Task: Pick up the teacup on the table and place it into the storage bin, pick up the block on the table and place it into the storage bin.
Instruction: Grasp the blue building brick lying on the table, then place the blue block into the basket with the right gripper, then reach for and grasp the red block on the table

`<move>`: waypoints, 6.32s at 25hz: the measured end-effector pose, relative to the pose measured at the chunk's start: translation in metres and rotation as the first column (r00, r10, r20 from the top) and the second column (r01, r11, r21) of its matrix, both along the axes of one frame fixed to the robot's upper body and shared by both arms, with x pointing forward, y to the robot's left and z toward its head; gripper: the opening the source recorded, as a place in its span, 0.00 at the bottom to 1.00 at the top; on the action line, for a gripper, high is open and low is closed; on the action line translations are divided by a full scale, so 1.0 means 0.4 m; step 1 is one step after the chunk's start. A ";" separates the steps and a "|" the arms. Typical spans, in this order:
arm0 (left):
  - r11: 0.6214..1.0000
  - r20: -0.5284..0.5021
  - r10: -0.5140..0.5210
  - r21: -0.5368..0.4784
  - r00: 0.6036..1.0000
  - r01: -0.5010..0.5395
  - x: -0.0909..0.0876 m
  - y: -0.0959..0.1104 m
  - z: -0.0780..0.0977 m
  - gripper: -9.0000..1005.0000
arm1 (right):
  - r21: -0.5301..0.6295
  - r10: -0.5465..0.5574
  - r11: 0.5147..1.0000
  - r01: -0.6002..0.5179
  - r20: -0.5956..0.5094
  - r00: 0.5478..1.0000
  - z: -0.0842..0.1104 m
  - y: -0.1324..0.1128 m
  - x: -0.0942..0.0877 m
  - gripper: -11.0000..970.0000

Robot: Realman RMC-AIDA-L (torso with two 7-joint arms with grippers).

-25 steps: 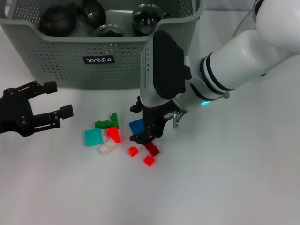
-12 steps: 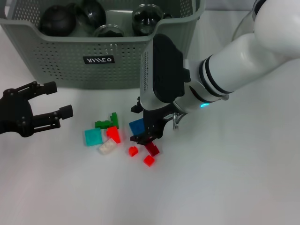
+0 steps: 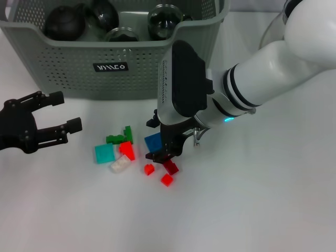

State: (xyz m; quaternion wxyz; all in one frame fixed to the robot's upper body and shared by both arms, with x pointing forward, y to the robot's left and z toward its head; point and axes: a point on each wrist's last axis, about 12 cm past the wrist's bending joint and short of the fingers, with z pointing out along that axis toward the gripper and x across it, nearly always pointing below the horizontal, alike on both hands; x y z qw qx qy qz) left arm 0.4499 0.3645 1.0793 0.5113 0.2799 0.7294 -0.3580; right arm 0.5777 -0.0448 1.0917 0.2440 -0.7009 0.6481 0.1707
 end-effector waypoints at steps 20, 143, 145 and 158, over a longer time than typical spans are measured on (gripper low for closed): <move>1.000 -0.001 0.002 0.000 1.000 -0.002 -0.001 -0.001 -0.001 0.86 | 0.012 -0.009 1.000 0.009 -0.002 1.000 -0.019 -0.006 -0.002 0.82; 0.999 0.004 0.032 0.041 0.999 -0.032 -0.017 0.036 0.010 0.86 | 0.349 -0.462 0.841 0.413 0.067 0.884 0.385 0.059 0.266 0.51; 0.998 0.002 0.036 0.043 0.999 -0.036 -0.017 0.037 0.009 0.86 | 0.353 -0.449 0.849 0.392 0.093 0.889 0.388 0.051 0.261 0.55; 0.999 -0.002 0.025 0.037 1.000 -0.025 -0.019 0.031 0.006 0.86 | 0.405 -0.111 0.909 0.103 -0.005 0.994 0.410 -0.113 0.081 0.83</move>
